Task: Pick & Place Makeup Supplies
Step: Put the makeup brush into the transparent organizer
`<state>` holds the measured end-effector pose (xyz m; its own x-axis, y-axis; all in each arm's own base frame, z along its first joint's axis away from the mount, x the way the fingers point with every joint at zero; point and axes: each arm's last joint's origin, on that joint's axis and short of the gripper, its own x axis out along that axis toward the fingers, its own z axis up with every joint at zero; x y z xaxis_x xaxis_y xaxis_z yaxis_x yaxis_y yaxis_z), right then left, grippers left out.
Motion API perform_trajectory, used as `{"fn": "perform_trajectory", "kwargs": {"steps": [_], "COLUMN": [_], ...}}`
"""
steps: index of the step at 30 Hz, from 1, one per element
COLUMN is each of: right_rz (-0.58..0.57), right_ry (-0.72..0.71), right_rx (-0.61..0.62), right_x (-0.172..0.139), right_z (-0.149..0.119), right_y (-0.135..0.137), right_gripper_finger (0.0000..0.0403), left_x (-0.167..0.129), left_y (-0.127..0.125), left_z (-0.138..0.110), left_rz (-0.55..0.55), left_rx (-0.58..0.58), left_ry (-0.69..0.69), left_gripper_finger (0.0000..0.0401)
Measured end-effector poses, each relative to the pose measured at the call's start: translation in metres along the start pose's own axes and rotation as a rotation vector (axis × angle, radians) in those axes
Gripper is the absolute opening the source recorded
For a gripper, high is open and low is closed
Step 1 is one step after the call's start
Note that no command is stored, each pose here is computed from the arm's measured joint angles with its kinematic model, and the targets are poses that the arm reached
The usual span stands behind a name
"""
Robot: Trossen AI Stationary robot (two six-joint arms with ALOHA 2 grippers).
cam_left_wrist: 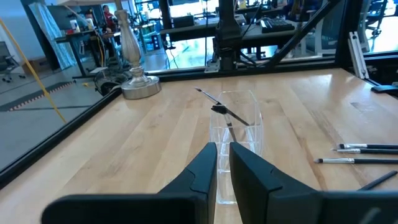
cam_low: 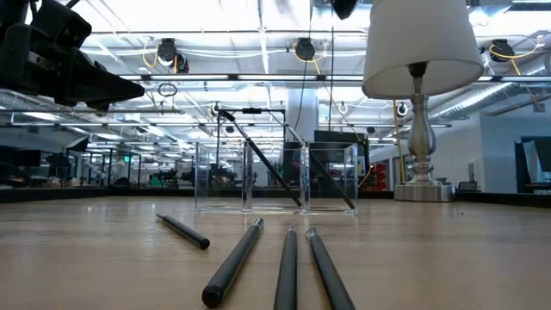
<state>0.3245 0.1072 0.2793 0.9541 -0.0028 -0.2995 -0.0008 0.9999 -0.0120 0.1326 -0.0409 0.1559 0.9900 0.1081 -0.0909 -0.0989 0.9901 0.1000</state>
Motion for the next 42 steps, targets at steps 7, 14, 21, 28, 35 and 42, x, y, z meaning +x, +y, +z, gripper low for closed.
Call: {"fn": "perform_trajectory", "kwargs": {"steps": [7, 14, 21, 28, 35, 42], "right_rz": [-0.076, -0.193, -0.158, -0.086, 0.015, 0.088], "right_ry": [-0.275, -0.2, -0.184, -0.175, -0.084, 0.24], "right_rx": [0.009, 0.014, 0.023, -0.011, 0.023, 0.133], "right_x": [0.022, 0.05, 0.051, 0.046, 0.044, 0.049], "right_z": [-0.036, -0.059, -0.063, -0.065, -0.075, -0.081], "right_y": [-0.044, -0.054, -0.043, -0.018, -0.004, 0.038], "right_gripper_finger": [0.0004, 0.0002, 0.0001, 0.0, 0.0, 0.0], "left_x": [0.0, 0.0, 0.0, 0.0, 0.0, 0.0], "left_y": [0.0, 0.0, 0.001, 0.001, 0.001, 0.001], "left_z": [0.0, 0.0, -0.003, -0.003, -0.003, -0.003], "left_rz": [0.0, 0.014, 0.024, 0.024, 0.025, 0.026], "left_rx": [0.005, 0.009, 0.021, 0.021, 0.02, 0.013], "left_ry": [0.001, 0.005, 0.026, 0.029, 0.029, 0.028], "left_gripper_finger": [0.0051, 0.0051, 0.0051, 0.0051, 0.0051, 0.0051]}}
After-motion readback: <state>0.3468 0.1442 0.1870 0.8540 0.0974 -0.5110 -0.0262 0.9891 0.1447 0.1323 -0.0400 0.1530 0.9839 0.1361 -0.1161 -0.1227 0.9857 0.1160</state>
